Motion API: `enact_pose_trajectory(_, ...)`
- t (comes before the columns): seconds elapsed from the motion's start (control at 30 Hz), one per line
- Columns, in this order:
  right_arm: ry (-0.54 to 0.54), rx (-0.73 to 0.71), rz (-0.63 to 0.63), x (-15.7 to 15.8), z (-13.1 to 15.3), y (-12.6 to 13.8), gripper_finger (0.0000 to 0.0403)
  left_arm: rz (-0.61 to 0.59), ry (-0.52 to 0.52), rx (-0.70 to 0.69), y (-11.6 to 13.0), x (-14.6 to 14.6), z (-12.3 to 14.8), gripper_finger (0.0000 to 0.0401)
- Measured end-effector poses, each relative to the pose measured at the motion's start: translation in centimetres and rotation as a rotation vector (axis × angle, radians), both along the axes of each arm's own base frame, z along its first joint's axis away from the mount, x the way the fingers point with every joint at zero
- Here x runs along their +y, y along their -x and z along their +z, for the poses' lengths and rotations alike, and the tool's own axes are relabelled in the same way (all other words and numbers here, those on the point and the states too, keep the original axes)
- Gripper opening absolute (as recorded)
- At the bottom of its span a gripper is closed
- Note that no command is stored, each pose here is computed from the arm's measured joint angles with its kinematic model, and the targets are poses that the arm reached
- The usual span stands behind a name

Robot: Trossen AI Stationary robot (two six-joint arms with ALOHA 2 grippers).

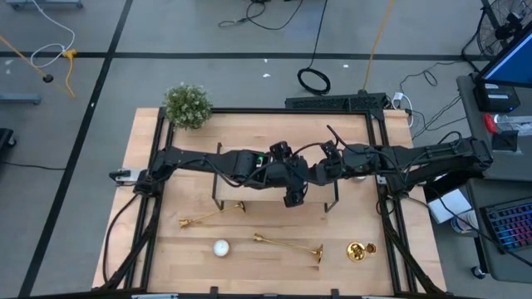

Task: Pick & Place candle stick holders
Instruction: Put the black scented candle on the shelf

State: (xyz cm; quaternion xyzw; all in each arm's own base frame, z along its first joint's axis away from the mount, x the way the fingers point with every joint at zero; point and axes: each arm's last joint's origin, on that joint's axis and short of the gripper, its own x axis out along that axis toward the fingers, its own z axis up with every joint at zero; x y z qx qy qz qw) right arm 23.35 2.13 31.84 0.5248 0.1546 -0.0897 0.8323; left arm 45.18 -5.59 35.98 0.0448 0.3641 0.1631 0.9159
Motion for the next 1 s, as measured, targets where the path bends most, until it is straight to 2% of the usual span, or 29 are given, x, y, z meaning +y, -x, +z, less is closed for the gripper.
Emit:
enact_pose_trajectory(0.2, 0.0, 0.0, 0.0, 0.0, 0.0, 0.0, 0.0295, 0.008, 0.003, 0.002, 0.04, 0.0, -0.03, 0.0386)
enact_pose_trajectory(0.47, 0.0, 0.002, 0.001, 0.0, -0.02, 0.0, 0.0295, -0.002, 0.009, 0.012, 0.09, -0.03, -0.09, 0.0302)
enact_pose_trajectory(0.63, -0.001, 0.003, 0.002, 0.01, -0.03, 0.01, 0.0296, -0.006, 0.012, 0.012, 0.08, -0.04, -0.08, 0.0301)
enact_pose_trajectory(0.8, 0.003, 0.004, 0.004, 0.01, -0.04, 0.01, 0.0296, -0.003, 0.01, 0.011, 0.08, -0.03, -0.07, 0.0326)
enact_pose_trajectory(1.0, 0.003, 0.006, 0.005, 0.02, -0.05, 0.01, 0.0303, -0.001, 0.011, 0.009, 0.08, -0.03, -0.06, 0.0299)
